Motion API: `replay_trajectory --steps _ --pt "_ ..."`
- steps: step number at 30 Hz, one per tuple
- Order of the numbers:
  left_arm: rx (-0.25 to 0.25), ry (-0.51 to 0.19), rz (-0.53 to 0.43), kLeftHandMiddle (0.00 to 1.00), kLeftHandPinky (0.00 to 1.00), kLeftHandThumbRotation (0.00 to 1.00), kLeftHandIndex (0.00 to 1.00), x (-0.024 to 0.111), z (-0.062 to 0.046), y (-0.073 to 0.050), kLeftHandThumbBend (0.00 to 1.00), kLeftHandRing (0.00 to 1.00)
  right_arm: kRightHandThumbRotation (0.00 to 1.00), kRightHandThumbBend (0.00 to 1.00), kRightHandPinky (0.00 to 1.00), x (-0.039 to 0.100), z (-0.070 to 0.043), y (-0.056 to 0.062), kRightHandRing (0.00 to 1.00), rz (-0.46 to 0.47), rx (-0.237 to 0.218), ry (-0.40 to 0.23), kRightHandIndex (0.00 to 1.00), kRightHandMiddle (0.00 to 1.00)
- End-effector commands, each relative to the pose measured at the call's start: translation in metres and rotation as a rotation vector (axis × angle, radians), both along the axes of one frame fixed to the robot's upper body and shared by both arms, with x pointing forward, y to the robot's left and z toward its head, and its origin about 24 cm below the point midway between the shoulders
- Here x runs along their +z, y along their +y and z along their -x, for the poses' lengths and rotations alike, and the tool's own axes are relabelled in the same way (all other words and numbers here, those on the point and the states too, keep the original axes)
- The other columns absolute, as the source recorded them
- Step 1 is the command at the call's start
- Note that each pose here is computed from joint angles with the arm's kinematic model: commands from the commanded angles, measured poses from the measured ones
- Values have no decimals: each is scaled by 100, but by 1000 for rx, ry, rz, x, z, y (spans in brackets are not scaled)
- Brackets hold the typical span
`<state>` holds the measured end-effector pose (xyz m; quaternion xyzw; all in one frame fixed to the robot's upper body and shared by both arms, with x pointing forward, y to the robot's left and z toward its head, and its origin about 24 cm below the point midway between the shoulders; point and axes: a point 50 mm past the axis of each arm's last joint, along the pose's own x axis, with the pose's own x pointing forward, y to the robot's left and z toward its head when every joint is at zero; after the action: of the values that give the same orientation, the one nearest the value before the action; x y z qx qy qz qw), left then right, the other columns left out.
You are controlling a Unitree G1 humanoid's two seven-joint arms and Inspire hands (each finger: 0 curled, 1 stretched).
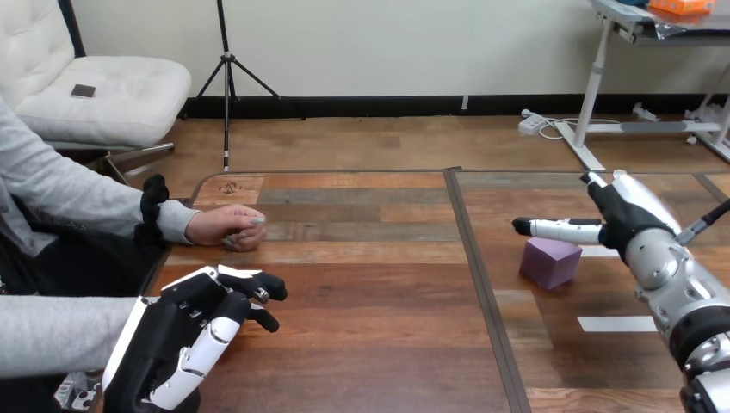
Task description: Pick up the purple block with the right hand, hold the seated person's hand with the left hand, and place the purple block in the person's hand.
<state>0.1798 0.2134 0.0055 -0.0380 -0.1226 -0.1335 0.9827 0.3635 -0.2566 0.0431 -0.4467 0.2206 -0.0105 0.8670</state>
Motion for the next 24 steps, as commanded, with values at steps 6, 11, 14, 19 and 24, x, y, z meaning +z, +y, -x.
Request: replay_trajectory --steps 6,11,14,19,24 --pt "0 -76 -2 62 47 53 48 15 -13 0 55 64 58 100 87 4 -5 9 98 -8 26 -15 98 98" --pt "-1 -79 -9 61 47 53 48 15 -13 0 56 64 60 100 86 2 -4 10 98 -16 36 -2 98 98" --pt "4 -80 -11 61 47 53 48 15 -13 0 56 64 62 100 85 0 -3 11 98 -24 37 6 99 99" --pt "10 -80 -12 61 47 53 48 15 -13 0 56 63 63 100 84 -1 -3 12 96 -27 40 10 98 98" --pt "12 -85 -14 61 46 54 48 15 -13 0 54 63 64 100 82 -4 -2 14 95 -28 36 15 98 97"
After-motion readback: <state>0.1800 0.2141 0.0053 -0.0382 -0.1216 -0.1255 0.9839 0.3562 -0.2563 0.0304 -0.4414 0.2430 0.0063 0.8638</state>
